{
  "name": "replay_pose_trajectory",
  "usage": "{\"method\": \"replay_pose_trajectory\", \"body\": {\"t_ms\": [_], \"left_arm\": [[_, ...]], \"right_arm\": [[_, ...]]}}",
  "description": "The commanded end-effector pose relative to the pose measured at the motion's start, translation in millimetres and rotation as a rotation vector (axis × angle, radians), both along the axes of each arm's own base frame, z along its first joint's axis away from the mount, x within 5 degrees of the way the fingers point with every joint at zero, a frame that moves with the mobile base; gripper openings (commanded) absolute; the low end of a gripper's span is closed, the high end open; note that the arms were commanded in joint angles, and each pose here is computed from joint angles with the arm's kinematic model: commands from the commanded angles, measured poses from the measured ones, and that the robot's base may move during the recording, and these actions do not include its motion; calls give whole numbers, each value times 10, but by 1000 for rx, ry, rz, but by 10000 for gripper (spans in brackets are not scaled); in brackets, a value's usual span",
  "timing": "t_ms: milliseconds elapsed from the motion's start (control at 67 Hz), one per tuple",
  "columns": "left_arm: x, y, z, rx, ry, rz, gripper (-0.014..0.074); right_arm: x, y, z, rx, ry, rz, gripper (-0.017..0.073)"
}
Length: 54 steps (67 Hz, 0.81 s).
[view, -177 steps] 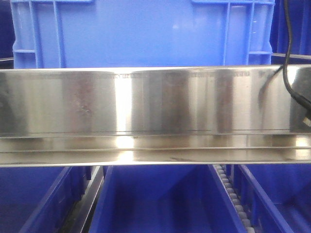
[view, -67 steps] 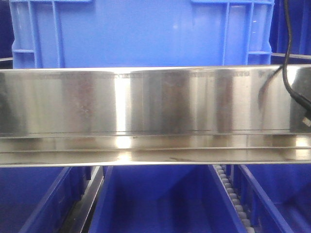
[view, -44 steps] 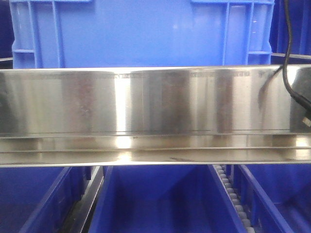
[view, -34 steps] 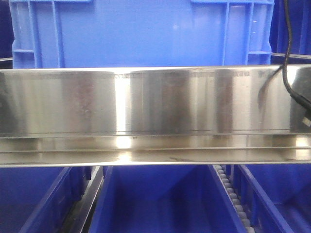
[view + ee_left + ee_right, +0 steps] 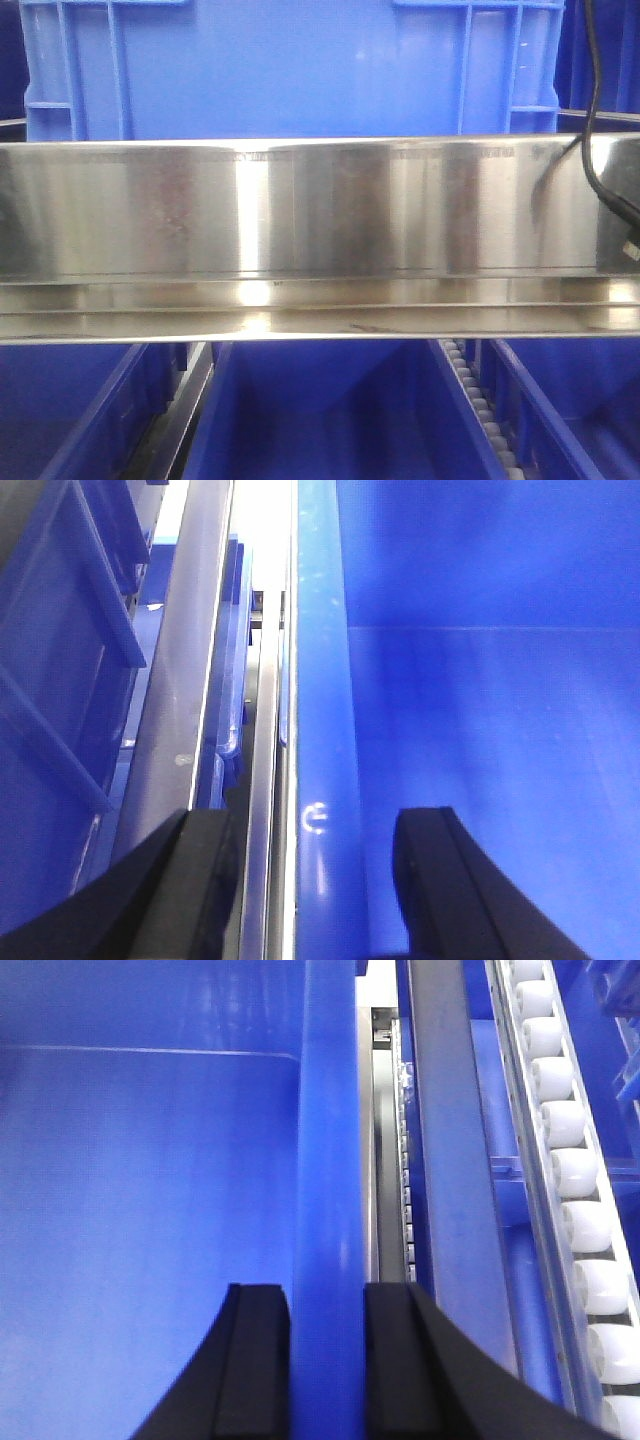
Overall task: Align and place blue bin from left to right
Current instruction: 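Lower both grippers onto the bin walls and close on the rims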
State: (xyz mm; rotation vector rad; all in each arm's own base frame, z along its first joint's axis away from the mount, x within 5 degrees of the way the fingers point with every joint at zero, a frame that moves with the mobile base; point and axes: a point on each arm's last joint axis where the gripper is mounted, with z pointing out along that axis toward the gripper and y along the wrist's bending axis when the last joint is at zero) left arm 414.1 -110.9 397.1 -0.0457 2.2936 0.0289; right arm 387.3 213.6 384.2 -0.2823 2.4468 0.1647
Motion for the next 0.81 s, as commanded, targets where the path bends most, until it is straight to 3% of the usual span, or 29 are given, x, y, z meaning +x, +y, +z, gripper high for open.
{"method": "replay_pose_trajectory", "body": {"t_ms": [0, 597, 716, 790], "left_arm": [[9, 14, 28, -5, -13, 6, 276], [33, 8, -22, 0, 4, 8, 276], [33, 8, -22, 1, 4, 8, 237], [33, 8, -22, 1, 4, 8, 164]], "right_arm": [[8, -30, 27, -10, -12, -8, -78], [8, -30, 27, -10, -12, -8, -78], [8, -30, 27, -10, -12, -8, -78], [10, -28, 29, -8, -15, -8, -78]]}}
